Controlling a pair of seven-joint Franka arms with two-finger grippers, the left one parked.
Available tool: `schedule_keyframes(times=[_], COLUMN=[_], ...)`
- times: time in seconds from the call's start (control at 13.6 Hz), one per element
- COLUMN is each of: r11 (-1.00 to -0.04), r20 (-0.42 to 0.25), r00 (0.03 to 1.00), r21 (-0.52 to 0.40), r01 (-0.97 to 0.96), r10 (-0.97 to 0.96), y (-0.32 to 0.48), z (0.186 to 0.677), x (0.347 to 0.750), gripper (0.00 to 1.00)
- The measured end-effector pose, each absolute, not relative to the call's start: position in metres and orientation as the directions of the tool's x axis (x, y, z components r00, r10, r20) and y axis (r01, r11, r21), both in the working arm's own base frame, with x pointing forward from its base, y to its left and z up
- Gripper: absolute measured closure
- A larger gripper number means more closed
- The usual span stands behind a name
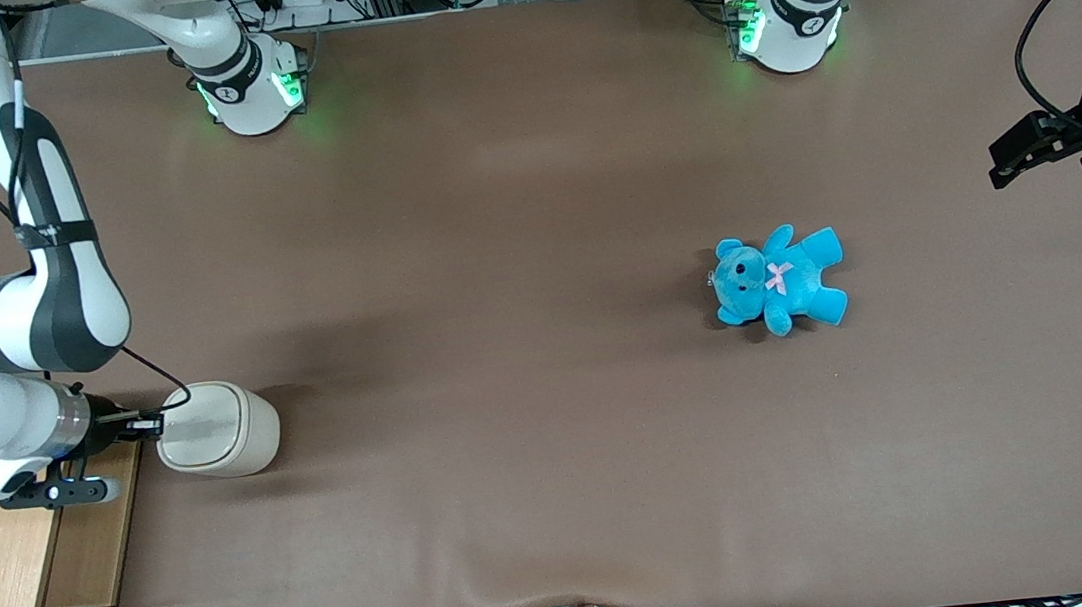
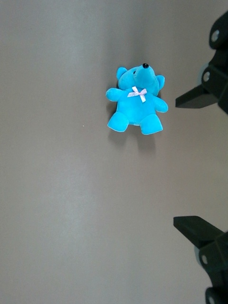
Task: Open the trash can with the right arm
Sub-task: 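Press the right gripper on the lid edge to flip it open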
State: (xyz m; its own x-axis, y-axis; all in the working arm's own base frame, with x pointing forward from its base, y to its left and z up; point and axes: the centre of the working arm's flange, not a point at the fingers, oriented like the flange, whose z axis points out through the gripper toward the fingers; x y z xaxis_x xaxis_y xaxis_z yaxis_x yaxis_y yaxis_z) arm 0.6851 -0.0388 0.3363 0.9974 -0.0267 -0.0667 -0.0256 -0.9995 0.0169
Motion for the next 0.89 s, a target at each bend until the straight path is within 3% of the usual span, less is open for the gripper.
schedule_keyframes(times=[0.89], r11=[-1.000], r20=[-0.102], r00=[0.995], r21=[0.016], r01=[-0.023], r10=[-0.024], y=[-0.037], z=[0.315], x=[0.683], gripper=[0.99])
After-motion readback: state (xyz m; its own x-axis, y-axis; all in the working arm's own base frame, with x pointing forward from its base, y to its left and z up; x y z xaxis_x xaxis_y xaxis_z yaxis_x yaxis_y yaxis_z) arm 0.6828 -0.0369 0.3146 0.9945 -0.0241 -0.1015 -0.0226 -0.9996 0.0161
